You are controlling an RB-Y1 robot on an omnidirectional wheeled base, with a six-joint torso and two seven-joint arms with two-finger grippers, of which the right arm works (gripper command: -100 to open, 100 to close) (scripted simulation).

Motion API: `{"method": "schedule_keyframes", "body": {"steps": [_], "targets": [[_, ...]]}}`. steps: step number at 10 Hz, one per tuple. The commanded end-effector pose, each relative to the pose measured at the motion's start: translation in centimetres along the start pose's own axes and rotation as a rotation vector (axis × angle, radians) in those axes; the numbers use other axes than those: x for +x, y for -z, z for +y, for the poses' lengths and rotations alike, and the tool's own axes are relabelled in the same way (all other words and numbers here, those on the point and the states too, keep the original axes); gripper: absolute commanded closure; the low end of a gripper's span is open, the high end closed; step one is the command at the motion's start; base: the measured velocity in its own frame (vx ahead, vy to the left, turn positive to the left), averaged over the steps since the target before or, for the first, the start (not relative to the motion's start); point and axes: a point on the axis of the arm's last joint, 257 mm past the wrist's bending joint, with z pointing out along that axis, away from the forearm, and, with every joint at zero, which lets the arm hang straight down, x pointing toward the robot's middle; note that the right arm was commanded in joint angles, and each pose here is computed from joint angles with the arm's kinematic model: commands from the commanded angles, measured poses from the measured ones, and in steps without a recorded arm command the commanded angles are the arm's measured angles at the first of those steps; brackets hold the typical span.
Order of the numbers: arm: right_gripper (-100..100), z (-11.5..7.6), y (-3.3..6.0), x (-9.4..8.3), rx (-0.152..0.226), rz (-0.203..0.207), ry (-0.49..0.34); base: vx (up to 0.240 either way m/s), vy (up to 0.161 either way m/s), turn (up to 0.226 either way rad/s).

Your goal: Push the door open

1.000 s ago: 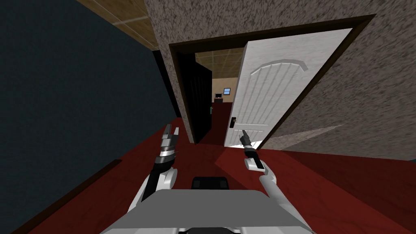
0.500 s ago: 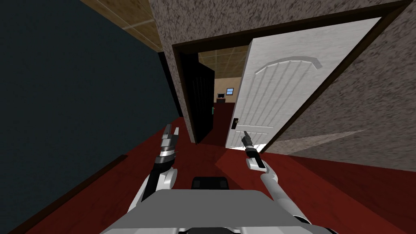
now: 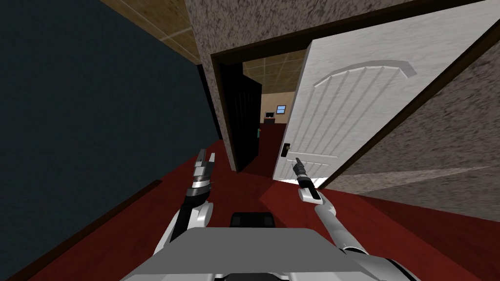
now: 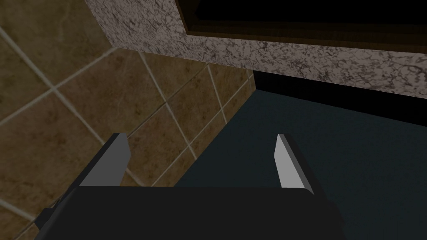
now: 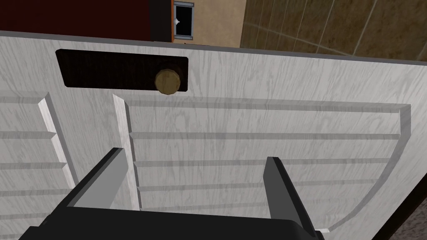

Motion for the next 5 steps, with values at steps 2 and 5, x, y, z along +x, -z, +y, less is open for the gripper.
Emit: {"method": "schedule_keyframes", "body": {"steps": [2, 5], "targets": [[-100, -1.4, -0.4, -2.3, 0.041, -0.039, -0.001, 0.035, -0.057, 0.153], [-100, -1.9, -0.63, -3.4, 0.057, -0.057, -0.002, 0.024, -0.045, 0.094]]}}
